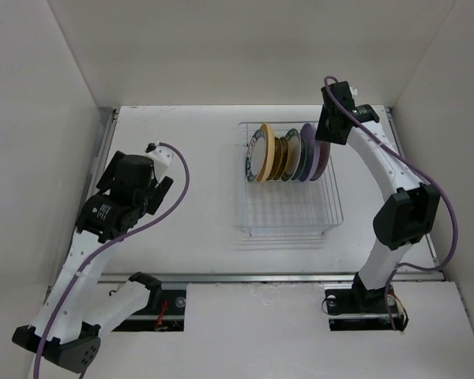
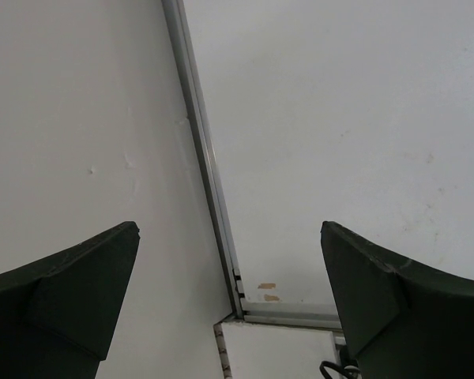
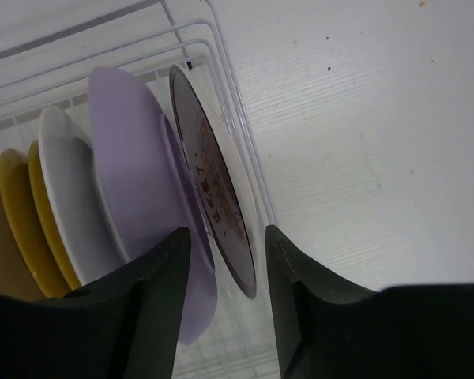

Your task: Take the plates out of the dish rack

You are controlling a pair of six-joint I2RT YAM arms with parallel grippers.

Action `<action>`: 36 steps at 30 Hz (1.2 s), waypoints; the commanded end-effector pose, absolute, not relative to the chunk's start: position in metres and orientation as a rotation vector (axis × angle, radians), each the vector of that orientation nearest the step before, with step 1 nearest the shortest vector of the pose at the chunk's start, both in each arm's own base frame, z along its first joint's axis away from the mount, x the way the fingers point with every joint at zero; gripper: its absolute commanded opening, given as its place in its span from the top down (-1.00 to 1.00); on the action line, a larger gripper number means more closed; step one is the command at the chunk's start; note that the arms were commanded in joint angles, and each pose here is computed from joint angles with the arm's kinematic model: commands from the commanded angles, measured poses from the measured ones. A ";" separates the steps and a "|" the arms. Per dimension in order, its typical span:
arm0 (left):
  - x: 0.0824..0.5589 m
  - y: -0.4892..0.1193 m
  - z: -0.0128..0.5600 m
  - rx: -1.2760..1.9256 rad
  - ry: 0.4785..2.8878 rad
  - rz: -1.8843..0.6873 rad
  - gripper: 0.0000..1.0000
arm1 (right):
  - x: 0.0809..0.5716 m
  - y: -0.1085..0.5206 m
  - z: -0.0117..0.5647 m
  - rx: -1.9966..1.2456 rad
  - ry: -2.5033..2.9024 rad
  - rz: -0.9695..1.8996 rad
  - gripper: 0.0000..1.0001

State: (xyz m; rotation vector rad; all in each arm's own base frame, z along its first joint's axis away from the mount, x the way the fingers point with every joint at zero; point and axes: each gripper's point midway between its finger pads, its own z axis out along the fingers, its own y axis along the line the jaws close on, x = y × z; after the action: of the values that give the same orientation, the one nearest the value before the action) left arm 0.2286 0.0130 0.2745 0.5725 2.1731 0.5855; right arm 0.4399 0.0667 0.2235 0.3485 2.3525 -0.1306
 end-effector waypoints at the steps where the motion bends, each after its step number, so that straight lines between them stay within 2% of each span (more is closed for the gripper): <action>1: 0.231 0.019 0.286 0.526 2.131 0.628 -1.00 | 0.460 0.065 0.228 0.365 2.281 -0.138 0.06; 3: 0.230 0.019 0.287 0.518 2.135 0.624 -1.00 | 0.461 0.066 0.222 0.374 2.292 -0.140 0.15; 9: 0.228 0.021 0.286 0.518 2.141 0.637 -1.00 | 0.459 0.065 0.186 0.367 2.341 -0.167 0.17; 13: 0.229 0.021 0.285 0.530 2.157 0.643 -1.00 | 0.454 0.066 0.169 0.371 2.371 -0.168 0.62; 14: 0.231 0.020 0.286 0.530 2.157 0.643 -1.00 | 0.454 0.064 0.169 0.375 2.366 -0.182 0.88; 15: 0.231 0.020 0.286 0.530 2.157 0.643 -1.00 | 0.453 0.060 0.174 0.382 2.361 -0.208 1.00; 18: 0.232 0.019 0.291 0.509 2.166 0.633 -1.00 | 0.443 0.050 0.203 0.401 2.322 -0.243 1.00; 22: 0.230 0.012 0.294 0.508 2.168 0.568 -1.00 | 0.423 0.028 0.276 0.482 2.169 -0.288 1.00; 29: 0.229 -0.008 0.291 0.546 2.171 0.420 -1.00 | 0.358 -0.008 0.384 0.578 1.952 -0.355 1.00; 33: 0.224 -0.028 0.282 0.623 2.190 0.281 -1.00 | 0.321 -0.026 0.393 0.612 1.956 -0.426 1.00; 35: 0.220 -0.047 0.289 0.647 2.158 0.139 -1.00 | 0.314 -0.013 0.398 0.590 1.953 -0.302 1.00; 36: 0.218 -0.056 0.292 0.639 2.152 0.075 -1.00 | 0.315 0.014 0.382 0.512 2.027 -0.150 1.00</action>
State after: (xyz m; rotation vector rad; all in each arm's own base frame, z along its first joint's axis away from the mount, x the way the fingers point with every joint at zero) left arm 0.2260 -0.0243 0.2724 0.6318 2.2150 0.3141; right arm 0.3242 -0.0128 0.4096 0.5827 1.9047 -0.2736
